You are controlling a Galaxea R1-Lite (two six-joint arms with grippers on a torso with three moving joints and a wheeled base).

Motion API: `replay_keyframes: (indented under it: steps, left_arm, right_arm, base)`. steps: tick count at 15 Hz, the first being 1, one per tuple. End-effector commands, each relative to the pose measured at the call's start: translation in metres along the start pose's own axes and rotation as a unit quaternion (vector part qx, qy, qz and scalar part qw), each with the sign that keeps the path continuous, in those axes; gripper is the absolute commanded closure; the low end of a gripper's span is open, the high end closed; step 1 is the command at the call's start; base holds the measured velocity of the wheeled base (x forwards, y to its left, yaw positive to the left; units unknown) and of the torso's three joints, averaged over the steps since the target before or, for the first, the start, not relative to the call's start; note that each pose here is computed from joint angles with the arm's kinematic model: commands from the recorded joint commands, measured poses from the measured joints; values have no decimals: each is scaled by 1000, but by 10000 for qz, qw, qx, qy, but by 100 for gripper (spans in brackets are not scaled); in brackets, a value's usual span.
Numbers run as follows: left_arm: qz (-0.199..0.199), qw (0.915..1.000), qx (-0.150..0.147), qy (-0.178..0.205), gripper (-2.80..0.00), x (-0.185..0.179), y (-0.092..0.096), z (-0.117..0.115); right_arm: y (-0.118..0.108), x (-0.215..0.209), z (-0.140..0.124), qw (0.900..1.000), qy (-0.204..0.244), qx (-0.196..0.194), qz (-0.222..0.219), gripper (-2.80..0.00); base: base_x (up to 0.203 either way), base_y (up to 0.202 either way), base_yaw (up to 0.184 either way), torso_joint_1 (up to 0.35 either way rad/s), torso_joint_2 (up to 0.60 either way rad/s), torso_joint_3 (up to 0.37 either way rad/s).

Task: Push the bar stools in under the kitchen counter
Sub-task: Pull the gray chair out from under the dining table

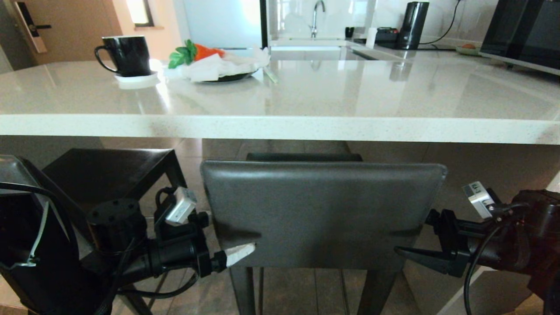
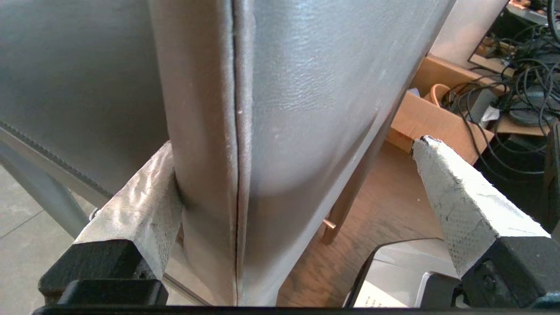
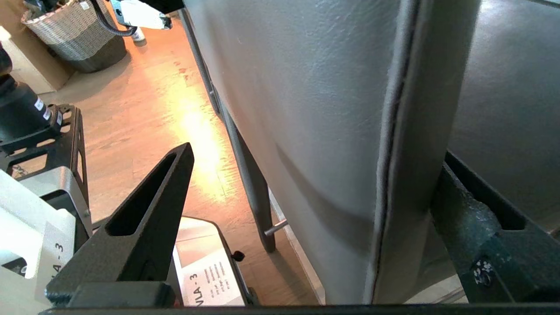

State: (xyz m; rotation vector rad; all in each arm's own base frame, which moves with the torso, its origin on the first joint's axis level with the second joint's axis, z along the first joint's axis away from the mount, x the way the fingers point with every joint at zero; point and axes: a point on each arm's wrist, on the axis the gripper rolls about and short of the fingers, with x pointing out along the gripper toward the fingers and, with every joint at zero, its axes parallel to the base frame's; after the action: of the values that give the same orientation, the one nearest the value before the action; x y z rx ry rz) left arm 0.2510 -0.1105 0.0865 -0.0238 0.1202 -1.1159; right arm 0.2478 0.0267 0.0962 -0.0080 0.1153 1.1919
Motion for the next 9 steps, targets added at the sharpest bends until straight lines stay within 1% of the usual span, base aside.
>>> replay_keyframes:
  steps: [1, 3, 5, 8, 9]
  left_arm:
    - [-79, 10000, 1, 9, -280, 1, -3, -1]
    - [-61, 9998, 122, -121, -280, 4, 2, 6]
    - [-74, 9999, 115, -95, -280, 5, 2, 4]
    - [-74, 9997, 183, -168, -280, 7, 3, 8]
    - [-74, 9997, 179, -156, -280, 6, 3, 7]
  right_arm:
    - [2, 4, 1, 9999, -14, -32, 129, -280]
    - [-2, 7, 7, 9998, -70, -138, 136, -280]
    - [-1, 10, 6, 9997, -64, -117, 181, -280]
    - [-1, 11, 8, 9997, -75, -134, 210, -280]
    - [-1, 11, 7, 9998, -66, -126, 167, -280]
  base:
    - [0, 0, 0, 0, 0, 0]
    - [0, 0, 0, 0, 0, 0]
    - [0, 0, 0, 0, 0, 0]
    - [0, 0, 0, 0, 0, 0]
    - [0, 0, 0, 0, 0, 0]
